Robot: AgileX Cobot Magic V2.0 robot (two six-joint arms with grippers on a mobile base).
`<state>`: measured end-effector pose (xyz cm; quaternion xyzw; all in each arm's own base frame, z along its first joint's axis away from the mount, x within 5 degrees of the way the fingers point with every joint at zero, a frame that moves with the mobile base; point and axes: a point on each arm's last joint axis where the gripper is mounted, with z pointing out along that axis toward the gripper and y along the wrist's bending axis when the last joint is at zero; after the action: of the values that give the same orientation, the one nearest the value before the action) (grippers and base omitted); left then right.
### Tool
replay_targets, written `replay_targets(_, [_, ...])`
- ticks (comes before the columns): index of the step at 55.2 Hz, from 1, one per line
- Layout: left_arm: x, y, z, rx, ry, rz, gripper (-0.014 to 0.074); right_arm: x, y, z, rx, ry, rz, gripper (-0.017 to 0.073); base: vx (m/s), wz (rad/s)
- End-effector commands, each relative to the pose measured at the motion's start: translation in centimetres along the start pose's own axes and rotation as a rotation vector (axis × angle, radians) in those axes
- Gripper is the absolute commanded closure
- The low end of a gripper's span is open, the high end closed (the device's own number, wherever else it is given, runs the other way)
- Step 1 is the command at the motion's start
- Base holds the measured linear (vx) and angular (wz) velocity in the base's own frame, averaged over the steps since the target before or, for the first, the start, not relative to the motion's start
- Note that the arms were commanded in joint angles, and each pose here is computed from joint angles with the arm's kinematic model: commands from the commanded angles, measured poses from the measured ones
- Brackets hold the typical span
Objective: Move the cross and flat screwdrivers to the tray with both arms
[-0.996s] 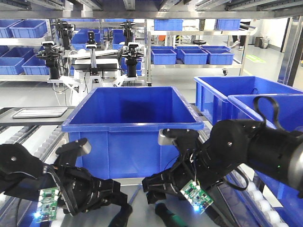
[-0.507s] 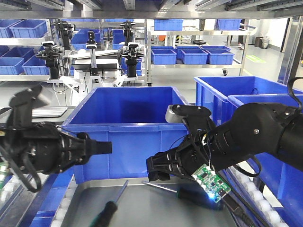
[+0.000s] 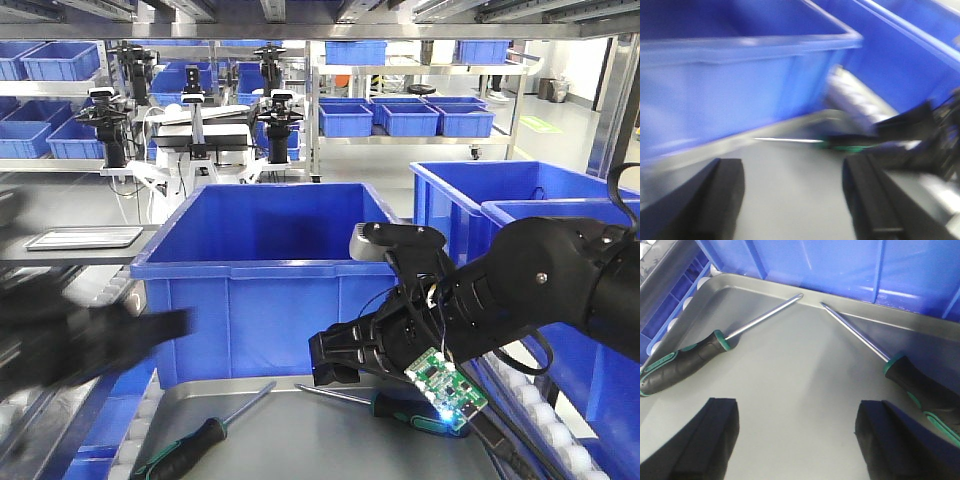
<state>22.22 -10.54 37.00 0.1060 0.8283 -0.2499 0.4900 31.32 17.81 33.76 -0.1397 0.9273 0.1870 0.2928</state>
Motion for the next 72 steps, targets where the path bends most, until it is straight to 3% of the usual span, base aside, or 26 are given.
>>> replay_targets(1, [0.3,0.6,-4.0,-0.080,-0.198,0.027,0.0168,-1.4,0.6,-2.5,-0.027,-0.126,-0.005,-0.0008,0.00,0.00])
replay_targets(16, [10.5,4.7,-9.7,-0.314,-0.340,0.071,0.0434,-1.4,0.6,-2.5,-0.028,-0.122,-0.004,-0.0008,0.00,0.00])
replay_targets(26, [16.2,6.0,-10.9,-0.391,-0.441,0.068,0.0603,-1.4,0.6,-2.5,-0.028,-0.122,-0.004,-0.0008,0.00,0.00])
replay_targets(41, [21.5,7.0,-11.3,-0.437,-0.541,0.069,0.0601,-1.4,0.6,-2.5,-0.028,-0.122,-0.004,-0.0008,0.00,0.00])
replay_targets(72, [21.6,6.9,-11.6,-0.448,-0.555,0.070,0.0599,-1.2,0.6,-2.5,-0.027,-0.106,-0.002,-0.0008,0.00,0.00])
